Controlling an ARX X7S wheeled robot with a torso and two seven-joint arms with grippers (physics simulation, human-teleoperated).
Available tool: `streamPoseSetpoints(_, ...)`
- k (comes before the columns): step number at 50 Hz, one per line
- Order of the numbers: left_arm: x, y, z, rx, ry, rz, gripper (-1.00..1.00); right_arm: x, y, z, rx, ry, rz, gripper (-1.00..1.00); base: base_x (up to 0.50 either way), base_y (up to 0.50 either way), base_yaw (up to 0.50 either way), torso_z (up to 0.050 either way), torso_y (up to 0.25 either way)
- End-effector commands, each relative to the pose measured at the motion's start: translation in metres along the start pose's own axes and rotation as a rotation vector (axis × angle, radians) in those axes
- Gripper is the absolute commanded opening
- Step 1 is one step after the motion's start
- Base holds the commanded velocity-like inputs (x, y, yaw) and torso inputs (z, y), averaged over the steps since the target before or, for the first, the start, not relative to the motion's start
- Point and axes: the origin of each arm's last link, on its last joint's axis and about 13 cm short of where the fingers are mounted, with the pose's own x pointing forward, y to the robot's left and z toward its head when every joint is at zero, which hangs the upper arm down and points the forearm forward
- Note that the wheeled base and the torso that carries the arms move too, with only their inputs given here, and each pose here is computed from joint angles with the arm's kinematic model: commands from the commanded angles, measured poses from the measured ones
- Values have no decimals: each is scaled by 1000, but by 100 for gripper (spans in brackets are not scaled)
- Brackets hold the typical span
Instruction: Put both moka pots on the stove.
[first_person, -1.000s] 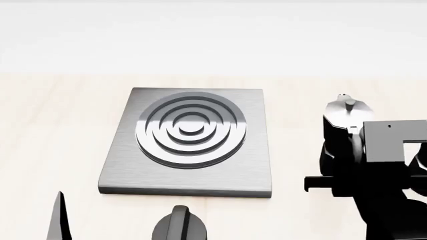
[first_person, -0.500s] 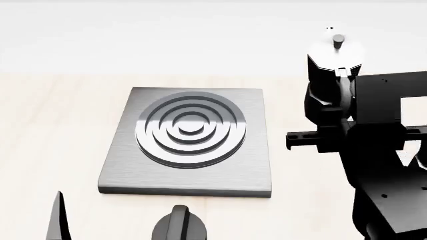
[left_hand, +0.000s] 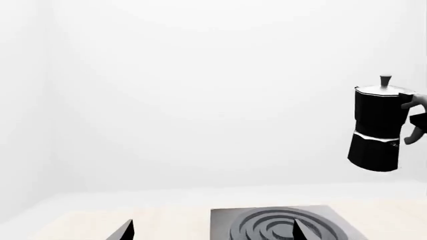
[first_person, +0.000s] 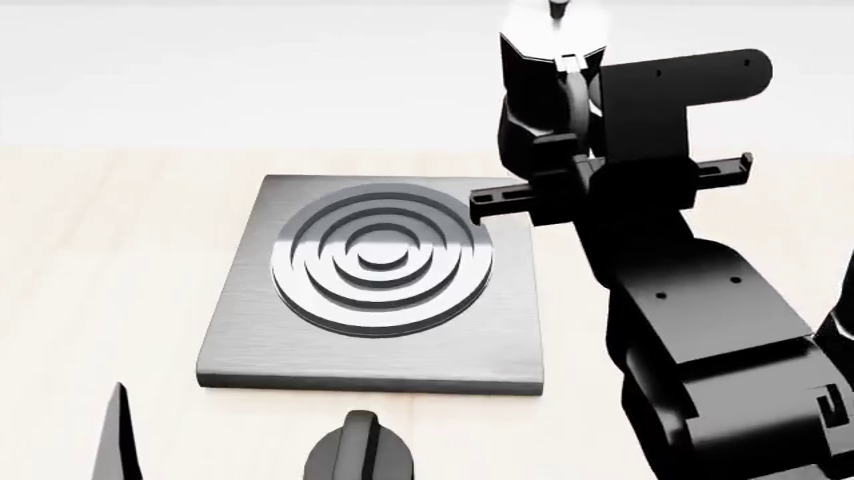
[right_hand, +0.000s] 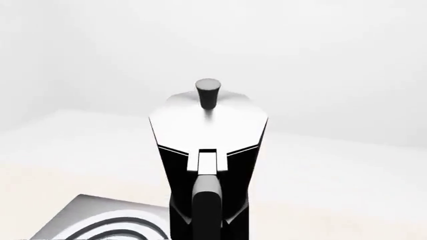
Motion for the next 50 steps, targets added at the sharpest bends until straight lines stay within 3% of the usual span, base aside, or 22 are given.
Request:
streamPoseSetpoints(1,1,0,-2,2,13,-3,100,23,25,13,-12,-60,71,-100,0,0,0,0,0)
streamPoseSetpoints(13,1,2,-7,2,38,-7,100,35,50,10,5,-78,165,-100,0,0,0,0,1)
streamPoseSetpoints(23,-2,3,-1,-30,-8,-30,100,41,60,5,26,-83,197,-100,0,0,0,0,1)
streamPoseSetpoints(50,-3,4,0,-18,-31,-46,100,45,83,-10,22,-73,249,-100,0,0,0,0,1)
